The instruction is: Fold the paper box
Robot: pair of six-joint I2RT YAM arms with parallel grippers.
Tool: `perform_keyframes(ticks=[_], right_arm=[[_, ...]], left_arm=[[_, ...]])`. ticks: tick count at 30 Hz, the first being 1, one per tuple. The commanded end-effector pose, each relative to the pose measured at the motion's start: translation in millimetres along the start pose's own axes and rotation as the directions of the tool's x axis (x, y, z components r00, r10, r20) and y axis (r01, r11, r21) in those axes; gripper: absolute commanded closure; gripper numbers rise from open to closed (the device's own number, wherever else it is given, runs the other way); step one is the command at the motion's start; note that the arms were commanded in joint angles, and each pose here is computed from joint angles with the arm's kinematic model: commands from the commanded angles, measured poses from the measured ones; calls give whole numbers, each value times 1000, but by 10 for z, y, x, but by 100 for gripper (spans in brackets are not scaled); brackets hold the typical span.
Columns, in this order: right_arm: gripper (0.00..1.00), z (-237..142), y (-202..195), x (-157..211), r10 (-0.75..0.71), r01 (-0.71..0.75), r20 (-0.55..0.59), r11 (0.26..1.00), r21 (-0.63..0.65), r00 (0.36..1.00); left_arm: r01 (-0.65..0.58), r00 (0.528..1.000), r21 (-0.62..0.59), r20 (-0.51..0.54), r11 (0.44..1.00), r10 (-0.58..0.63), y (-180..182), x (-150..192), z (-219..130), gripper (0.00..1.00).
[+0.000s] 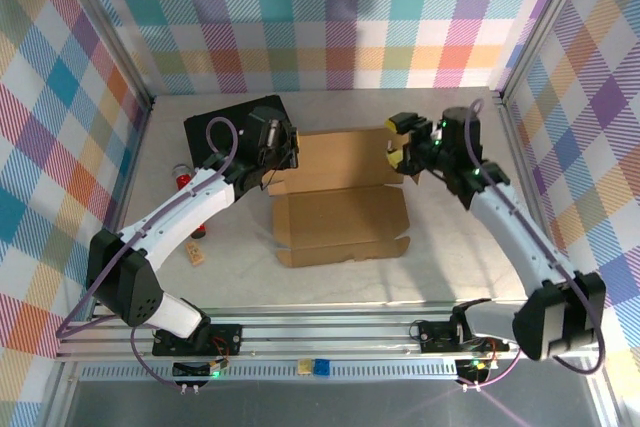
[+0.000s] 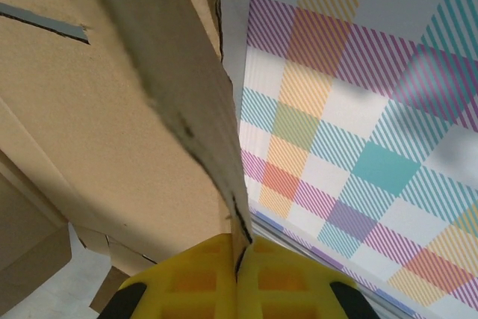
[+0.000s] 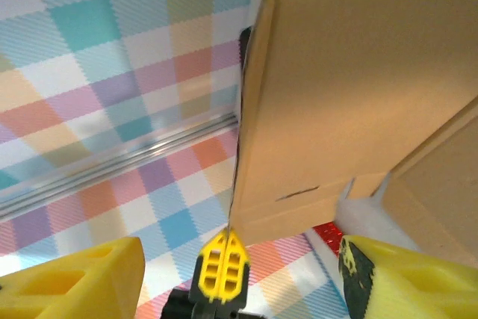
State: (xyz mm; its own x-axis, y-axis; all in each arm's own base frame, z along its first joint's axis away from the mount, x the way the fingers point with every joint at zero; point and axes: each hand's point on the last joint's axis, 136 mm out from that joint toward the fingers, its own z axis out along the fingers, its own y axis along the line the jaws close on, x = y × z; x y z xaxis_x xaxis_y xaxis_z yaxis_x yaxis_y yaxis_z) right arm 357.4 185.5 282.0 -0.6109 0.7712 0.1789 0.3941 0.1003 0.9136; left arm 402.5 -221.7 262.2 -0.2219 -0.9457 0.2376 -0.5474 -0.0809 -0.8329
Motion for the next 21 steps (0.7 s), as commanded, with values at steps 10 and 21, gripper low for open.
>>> perform_keyframes(ticks=[10,21], right_arm=[[37,592,310,349,20,-25,-28,985,-171,999],[59,1011,307,507,-44,38,-53,992,-118,998]], left_arm=[[-5,1000,44,5,999,5,-92,-43,-6,100],[-6,1000,44,7,999,5,-55,-68,-42,100]])
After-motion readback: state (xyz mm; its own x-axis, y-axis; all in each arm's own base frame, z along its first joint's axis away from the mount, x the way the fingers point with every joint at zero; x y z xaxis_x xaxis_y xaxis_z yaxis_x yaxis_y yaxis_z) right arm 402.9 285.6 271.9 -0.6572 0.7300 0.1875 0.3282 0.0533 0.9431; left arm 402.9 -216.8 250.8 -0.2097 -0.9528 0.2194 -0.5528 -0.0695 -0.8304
